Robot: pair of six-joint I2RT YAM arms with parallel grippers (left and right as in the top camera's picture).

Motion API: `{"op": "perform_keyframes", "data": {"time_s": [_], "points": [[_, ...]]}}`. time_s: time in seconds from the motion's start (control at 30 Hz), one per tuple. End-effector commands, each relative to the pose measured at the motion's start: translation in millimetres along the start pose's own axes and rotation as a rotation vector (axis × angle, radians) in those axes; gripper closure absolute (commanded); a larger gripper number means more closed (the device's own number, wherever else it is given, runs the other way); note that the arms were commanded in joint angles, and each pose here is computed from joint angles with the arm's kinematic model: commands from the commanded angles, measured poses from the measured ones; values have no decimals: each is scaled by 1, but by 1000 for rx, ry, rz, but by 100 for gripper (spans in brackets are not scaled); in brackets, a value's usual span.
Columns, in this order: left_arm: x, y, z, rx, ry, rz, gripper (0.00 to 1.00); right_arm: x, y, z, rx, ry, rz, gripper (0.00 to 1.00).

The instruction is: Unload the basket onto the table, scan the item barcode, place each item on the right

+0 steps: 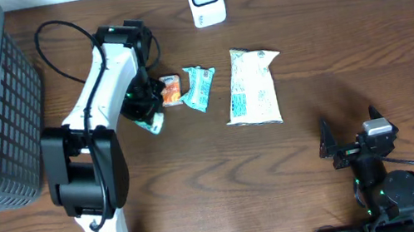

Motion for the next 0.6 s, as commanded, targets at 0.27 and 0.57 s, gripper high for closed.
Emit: {"op": "perform_keyframes", "data": {"time_s": [0.27, 0.57], "points": [[-11, -21, -32, -33, -138, 68, 24, 0, 0, 1, 7, 5, 0, 1], [31, 3, -17, -191, -216, -2, 24, 0, 0, 1, 8, 5, 0, 1]]}}
Point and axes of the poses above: each gripper's point midway between its finger pads, its own x axis back along the fingers, its own z axis along the line the jaws close on, y = z × x, the point moved 9 cm from there along x, back along the fingers, and after that the axes turned 3 degrees about x, right-handed, at the moved point
